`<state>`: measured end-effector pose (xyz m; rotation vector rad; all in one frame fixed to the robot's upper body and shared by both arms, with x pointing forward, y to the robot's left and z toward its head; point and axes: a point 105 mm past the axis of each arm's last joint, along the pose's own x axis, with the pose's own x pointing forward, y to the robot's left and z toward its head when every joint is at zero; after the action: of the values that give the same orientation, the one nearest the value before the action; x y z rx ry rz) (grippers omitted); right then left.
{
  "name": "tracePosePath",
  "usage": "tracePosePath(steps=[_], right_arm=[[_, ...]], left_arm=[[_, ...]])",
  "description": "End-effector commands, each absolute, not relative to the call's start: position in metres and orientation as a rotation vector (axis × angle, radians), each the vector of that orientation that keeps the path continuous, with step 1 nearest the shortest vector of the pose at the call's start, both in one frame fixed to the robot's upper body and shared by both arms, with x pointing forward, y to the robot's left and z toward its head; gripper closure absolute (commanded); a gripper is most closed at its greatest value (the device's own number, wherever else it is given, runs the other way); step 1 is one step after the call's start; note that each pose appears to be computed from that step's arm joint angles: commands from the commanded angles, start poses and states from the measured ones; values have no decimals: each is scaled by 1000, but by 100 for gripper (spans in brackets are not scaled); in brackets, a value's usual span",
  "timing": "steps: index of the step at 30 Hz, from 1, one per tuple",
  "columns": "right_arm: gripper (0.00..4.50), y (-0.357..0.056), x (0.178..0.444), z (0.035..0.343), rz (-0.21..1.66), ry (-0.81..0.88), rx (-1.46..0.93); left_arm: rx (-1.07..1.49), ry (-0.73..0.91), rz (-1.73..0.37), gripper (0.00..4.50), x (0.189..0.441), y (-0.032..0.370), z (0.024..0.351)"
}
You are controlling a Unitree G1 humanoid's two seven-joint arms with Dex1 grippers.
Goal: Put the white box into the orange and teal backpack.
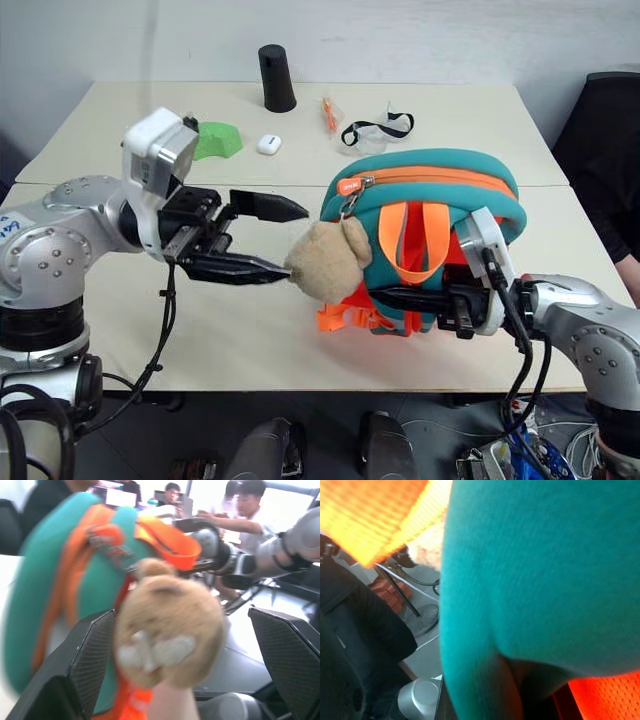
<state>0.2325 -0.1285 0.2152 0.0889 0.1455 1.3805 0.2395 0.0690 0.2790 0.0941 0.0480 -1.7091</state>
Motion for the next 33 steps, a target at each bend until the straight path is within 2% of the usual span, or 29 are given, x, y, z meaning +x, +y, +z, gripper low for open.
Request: tracePosePath(steps=[1, 14, 17, 19, 24, 27, 30, 33], right_arm=[[450, -123, 231, 217, 1402, 138, 81], [450, -124, 230, 225, 1402, 122, 85], [450, -126, 229, 228, 1399, 111, 92], [450, -128, 227, 229, 1396, 110, 96], [450, -138, 226, 230, 1357, 93, 132], [450, -142, 226, 234, 1335, 68, 169], [450, -147, 227, 237, 1307, 46, 206], [450, -150, 228, 237, 1279, 33, 224]], left_arm=[[146, 47, -1699, 3, 239, 63, 279], [176, 63, -1598, 3, 263, 42, 261], [161, 63, -1613, 58, 264, 45, 265], [165, 50, -1604, 118, 268, 50, 272], [163, 6, -1563, 254, 285, 79, 312], [188, -6, -1553, 316, 289, 92, 326], [230, 17, -1556, 329, 291, 101, 331], [322, 115, -1591, 329, 284, 114, 309]])
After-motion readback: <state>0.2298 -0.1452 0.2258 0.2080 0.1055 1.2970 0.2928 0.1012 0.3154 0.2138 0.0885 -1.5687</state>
